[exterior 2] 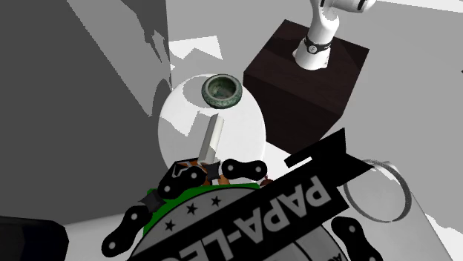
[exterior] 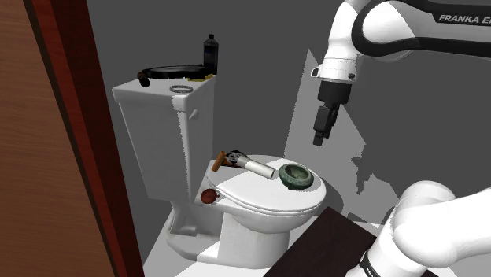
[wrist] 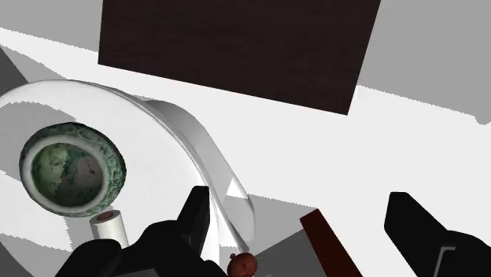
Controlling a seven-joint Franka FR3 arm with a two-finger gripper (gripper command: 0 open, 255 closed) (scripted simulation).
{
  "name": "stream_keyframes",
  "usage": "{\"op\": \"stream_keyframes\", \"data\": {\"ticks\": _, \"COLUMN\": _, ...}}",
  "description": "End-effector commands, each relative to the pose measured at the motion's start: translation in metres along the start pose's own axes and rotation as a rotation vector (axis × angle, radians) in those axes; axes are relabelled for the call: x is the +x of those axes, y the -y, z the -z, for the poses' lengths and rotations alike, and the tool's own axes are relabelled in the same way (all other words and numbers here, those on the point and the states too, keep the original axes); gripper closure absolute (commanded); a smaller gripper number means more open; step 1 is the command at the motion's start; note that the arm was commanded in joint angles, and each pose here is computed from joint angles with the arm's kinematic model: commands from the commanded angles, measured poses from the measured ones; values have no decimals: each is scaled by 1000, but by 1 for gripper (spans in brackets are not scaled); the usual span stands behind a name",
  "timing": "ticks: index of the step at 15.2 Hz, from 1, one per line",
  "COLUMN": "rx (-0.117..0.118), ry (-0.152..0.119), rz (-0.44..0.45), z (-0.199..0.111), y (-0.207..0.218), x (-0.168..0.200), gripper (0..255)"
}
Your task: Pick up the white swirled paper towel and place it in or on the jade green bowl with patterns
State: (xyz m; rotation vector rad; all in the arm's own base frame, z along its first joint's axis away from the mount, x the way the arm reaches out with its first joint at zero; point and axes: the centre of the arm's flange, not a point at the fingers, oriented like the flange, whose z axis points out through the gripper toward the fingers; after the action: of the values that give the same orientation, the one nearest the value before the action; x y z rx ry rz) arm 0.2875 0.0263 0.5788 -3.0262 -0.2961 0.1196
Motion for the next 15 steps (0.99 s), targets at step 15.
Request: {"op": "stream_keyframes", "data": {"ticks": 15, "rx": 122, "ry": 15, "rz": 30, "z": -83, "y": -143, "x": 112, "gripper": 0}}
